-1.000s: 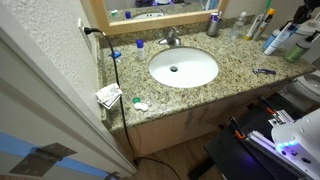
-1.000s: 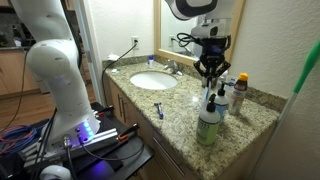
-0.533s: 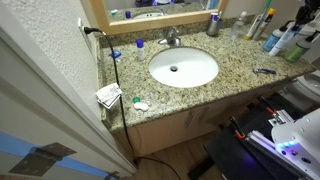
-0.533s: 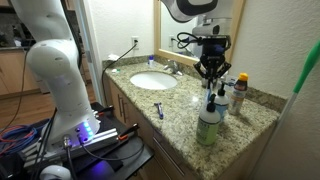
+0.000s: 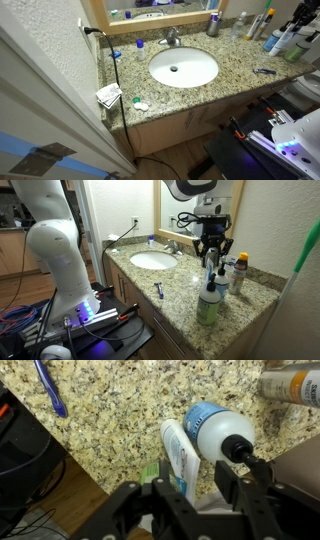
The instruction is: Move all the bottles away from the sink
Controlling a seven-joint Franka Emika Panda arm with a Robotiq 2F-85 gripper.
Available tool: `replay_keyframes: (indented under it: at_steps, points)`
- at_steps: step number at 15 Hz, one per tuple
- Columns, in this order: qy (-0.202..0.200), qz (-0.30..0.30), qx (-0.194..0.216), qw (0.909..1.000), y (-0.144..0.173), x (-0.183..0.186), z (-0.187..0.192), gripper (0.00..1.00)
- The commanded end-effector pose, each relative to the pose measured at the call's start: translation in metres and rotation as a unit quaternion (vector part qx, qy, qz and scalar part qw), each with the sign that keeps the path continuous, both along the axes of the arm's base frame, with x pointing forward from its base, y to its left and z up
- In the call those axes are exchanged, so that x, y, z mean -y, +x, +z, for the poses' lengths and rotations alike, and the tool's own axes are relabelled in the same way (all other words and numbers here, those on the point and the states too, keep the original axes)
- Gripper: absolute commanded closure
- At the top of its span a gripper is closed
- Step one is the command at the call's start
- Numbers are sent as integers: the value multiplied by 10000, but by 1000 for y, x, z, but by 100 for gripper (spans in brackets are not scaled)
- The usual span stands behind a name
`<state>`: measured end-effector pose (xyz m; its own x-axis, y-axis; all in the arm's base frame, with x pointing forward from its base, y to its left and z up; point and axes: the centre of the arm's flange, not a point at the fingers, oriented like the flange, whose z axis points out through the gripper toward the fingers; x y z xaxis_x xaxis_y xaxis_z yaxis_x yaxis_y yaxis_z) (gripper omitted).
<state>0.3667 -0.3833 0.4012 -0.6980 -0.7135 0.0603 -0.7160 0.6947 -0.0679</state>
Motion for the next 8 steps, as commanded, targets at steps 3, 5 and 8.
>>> replay_keyframes:
  at_steps: [3, 5, 8]
  points:
    - [145, 733, 136, 9971, 1, 2, -2, 1]
    - [140, 1058, 394, 9935, 4, 2, -2, 0]
    - [76, 1634, 835, 9830, 12, 4, 1, 0]
